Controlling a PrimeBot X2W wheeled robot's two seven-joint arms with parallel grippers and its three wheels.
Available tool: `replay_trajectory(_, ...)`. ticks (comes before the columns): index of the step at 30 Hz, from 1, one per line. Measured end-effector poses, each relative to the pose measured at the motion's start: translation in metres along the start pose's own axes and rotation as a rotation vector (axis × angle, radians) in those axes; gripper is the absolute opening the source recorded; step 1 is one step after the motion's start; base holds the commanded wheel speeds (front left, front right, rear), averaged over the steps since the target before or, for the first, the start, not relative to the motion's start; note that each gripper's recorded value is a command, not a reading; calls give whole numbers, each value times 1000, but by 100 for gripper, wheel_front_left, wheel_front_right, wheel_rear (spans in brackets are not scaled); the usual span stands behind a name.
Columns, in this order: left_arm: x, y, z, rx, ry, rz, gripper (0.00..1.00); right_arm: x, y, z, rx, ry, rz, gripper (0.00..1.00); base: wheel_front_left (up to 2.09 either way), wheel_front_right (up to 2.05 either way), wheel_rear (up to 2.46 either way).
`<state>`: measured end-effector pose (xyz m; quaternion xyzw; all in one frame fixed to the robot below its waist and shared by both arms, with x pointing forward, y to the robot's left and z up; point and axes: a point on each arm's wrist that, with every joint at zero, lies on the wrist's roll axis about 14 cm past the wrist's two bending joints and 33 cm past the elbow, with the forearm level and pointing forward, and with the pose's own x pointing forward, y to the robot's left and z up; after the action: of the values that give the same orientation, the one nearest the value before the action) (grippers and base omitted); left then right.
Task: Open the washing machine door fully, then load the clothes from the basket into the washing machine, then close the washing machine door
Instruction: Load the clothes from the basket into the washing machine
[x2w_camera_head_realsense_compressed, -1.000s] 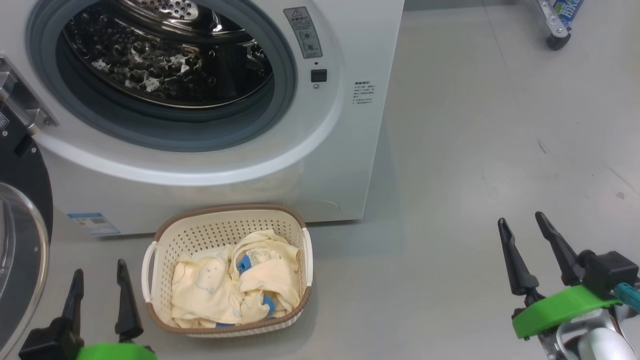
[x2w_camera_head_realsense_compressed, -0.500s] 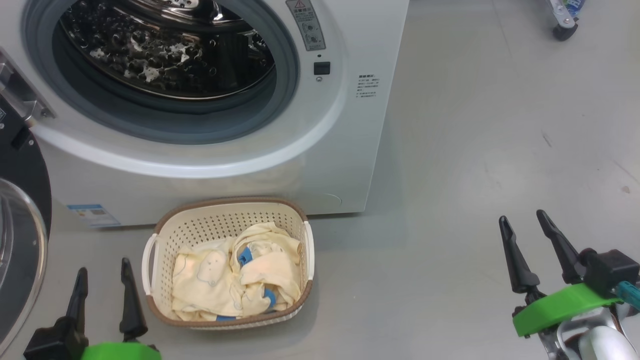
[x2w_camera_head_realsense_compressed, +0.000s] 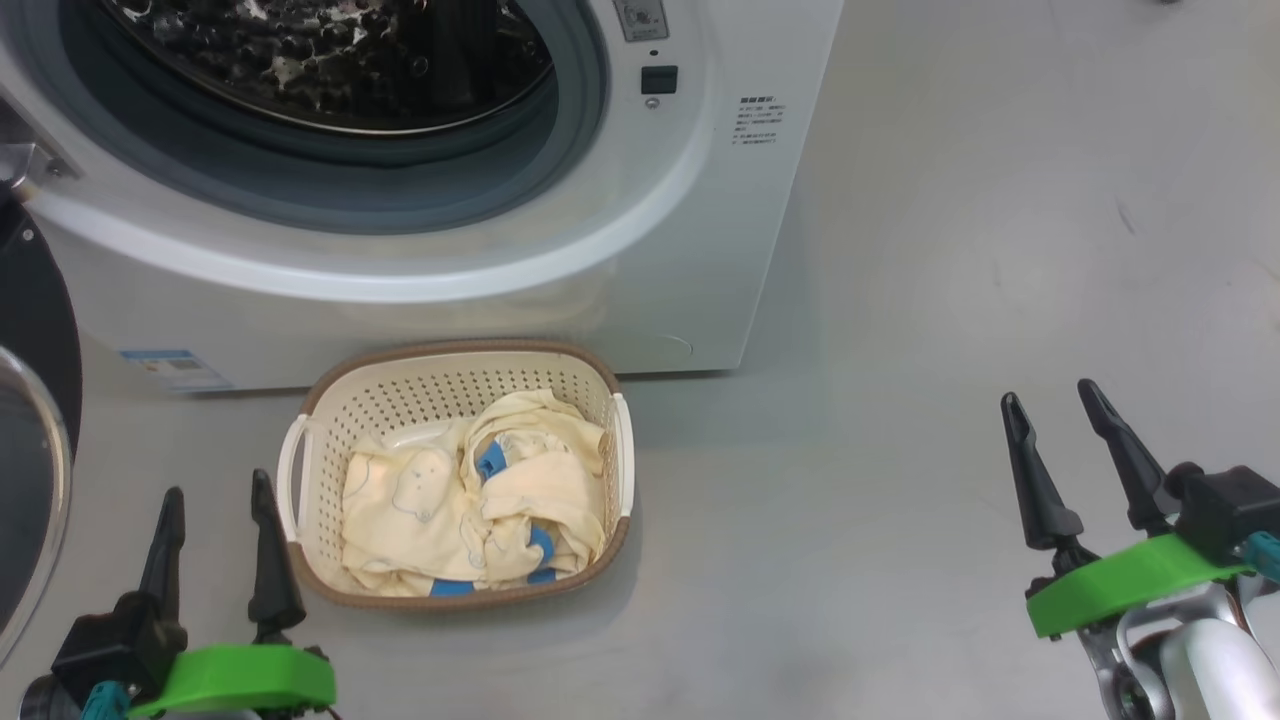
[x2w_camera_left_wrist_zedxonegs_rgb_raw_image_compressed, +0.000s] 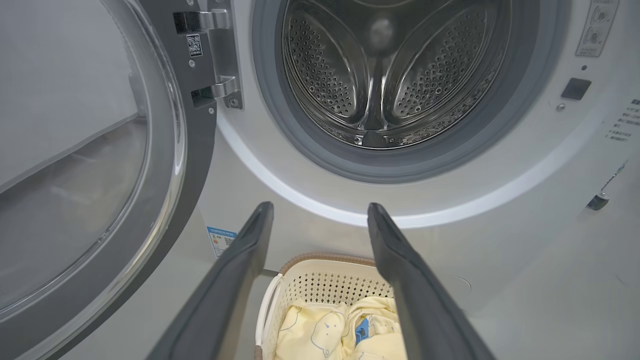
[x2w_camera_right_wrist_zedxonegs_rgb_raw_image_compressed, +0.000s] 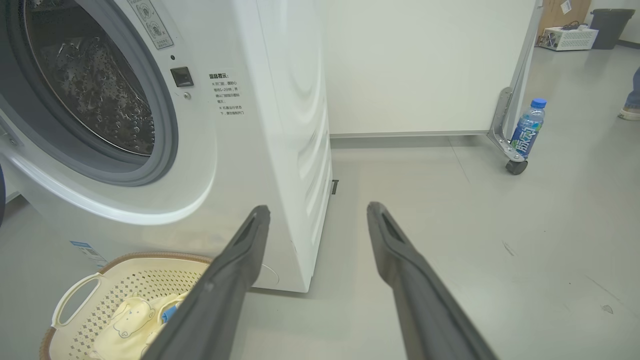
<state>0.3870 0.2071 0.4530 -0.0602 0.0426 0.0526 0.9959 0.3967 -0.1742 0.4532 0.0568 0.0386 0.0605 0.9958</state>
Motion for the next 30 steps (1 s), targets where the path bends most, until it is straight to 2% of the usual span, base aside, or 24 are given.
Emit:
replay_trajectory(9, 23, -9, -14, -10, 28, -16, 100, 18, -2, -16, 9, 36, 2, 100, 0, 0, 0)
replay_trajectory(18, 68, -28, -30, -16, 40, -60, 100, 46, -5, -36, 9, 68, 12, 100, 0, 0, 0)
replay_trajectory(30, 114, -46, -80, -16, 126, -119, 100, 70, -12, -69, 13, 124, 10, 100, 0, 0, 0)
